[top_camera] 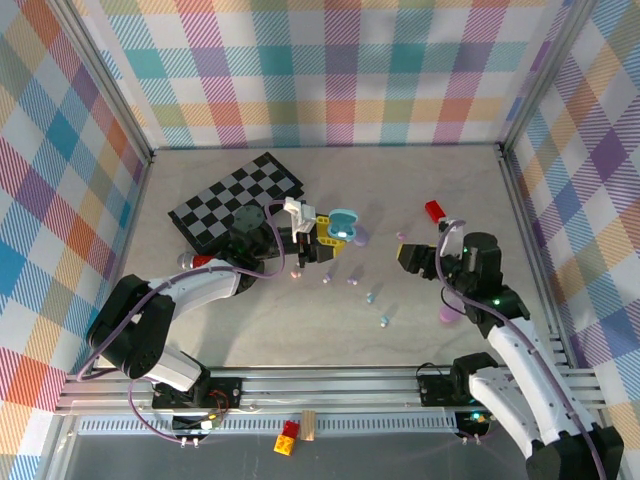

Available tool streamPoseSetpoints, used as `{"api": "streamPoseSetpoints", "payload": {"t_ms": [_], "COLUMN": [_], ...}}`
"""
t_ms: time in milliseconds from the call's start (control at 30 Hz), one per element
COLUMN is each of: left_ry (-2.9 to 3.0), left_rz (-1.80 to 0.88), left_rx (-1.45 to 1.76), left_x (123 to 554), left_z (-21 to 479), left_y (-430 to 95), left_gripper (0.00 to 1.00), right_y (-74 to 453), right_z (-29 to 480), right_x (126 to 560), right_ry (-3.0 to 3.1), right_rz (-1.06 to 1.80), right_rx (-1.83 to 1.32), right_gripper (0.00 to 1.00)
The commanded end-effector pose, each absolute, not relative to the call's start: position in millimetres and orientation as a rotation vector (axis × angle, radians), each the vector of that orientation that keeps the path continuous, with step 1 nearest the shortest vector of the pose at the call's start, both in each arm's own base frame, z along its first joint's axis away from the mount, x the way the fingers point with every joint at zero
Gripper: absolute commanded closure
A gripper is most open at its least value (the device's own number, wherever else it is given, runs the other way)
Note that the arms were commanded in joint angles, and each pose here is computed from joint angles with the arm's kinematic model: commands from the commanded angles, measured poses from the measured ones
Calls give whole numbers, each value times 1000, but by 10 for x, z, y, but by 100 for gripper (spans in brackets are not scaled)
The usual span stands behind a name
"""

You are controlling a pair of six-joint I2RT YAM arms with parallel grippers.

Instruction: Insert the wireless bluetooth earbuds into the charging case

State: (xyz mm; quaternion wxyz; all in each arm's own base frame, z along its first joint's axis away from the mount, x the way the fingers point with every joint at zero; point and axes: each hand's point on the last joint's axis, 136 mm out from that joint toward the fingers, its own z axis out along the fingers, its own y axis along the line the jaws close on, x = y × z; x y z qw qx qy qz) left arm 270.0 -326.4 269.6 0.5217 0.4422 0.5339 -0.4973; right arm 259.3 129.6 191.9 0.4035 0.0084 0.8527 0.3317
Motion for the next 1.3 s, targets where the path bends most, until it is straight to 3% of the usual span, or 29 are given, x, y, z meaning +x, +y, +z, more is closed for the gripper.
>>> {"api": "streamPoseSetpoints", "payload": {"t_ms": [0, 300, 700, 900, 1267], "left_ry": [1234, 1239, 1239, 1241, 1241], "left_rz": [-1177, -1155, -1155, -1150, -1145], "left_rx": [1045, 1043, 1050, 1060, 1071], "left_x": [2710, 2731, 2718, 2717, 2694], "left_z": [2793, 2793, 2803, 2802, 2801], "left_y": [-3216, -3192, -3179, -3175, -3162], "left_gripper": [60, 61, 61, 61, 61], "right_y": [1335, 1701, 2006, 1964, 1787], "right_z": [1498, 955, 679, 542, 339], "right_x": [2401, 2094, 2184, 2202, 1837], "right_ry": [2333, 2591, 2686, 2754, 2869], "right_rz": [960, 1093, 1124, 1031, 959], "right_rx": [235, 251, 235, 238, 219], "right_gripper": [36, 39, 46, 47, 47]}}
